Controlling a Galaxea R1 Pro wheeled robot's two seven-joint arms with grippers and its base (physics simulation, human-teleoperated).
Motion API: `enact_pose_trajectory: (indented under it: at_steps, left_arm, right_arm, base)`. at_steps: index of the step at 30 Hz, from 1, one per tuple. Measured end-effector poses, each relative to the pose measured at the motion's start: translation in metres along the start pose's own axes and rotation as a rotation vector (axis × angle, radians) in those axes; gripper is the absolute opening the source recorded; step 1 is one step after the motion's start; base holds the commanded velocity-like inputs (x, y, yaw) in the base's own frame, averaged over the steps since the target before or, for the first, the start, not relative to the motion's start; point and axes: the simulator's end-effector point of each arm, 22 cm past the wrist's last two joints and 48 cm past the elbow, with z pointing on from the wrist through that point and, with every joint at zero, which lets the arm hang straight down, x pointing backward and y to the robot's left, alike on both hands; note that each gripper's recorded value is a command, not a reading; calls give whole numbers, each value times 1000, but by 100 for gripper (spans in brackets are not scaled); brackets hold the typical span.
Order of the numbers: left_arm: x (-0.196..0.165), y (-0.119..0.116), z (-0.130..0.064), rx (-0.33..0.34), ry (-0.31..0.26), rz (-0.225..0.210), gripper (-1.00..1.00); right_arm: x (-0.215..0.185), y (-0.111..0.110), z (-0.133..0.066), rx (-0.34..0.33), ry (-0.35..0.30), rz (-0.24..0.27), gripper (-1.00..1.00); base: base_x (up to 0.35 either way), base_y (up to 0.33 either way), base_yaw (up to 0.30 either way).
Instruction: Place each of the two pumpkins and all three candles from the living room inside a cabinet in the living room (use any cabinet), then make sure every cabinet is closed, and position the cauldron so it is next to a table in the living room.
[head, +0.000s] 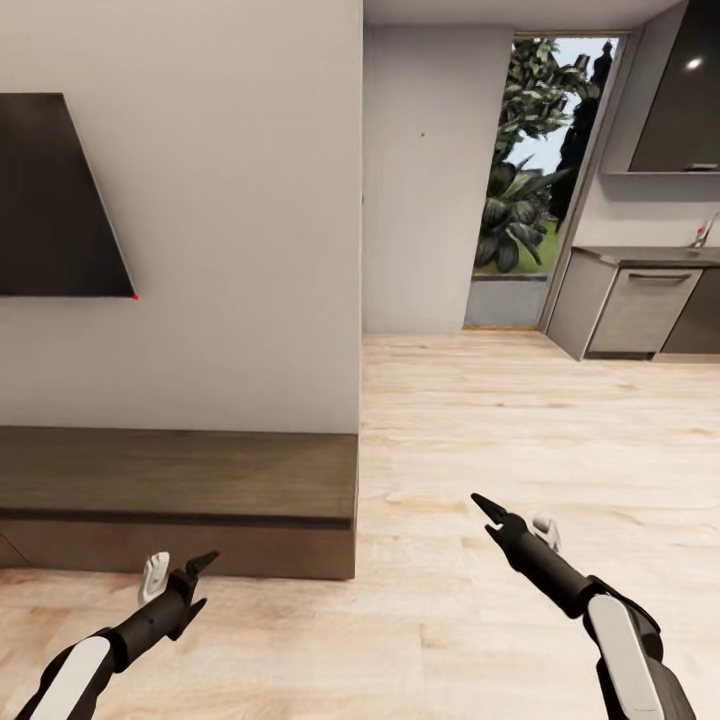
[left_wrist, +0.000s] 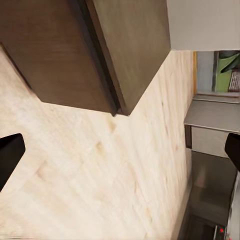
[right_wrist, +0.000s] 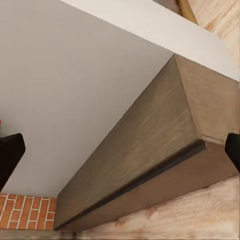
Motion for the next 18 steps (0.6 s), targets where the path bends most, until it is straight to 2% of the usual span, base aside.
enact_pose_trajectory:
  at_steps: [4, 7, 12, 18]
  left_arm:
    - [-3, 9, 2, -4, -7, -1, 100]
    - [-11, 16, 1, -9, -16, 7, 100]
    - [-15, 25, 4, -8, -37, 13, 100]
    - [-22, 9, 7, 109, -76, 29, 100]
  right_arm:
    - [10, 1, 1, -35, 32, 9, 100]
    - [13, 5, 1, -74, 34, 9, 100]
    - [17, 1, 2, -95, 34, 9, 100]
    - [21, -8, 3, -102, 34, 9, 100]
  base:
    - [0, 0, 0]
    - [0, 0, 0]
    - [0, 0, 0]
    - [0, 0, 0]
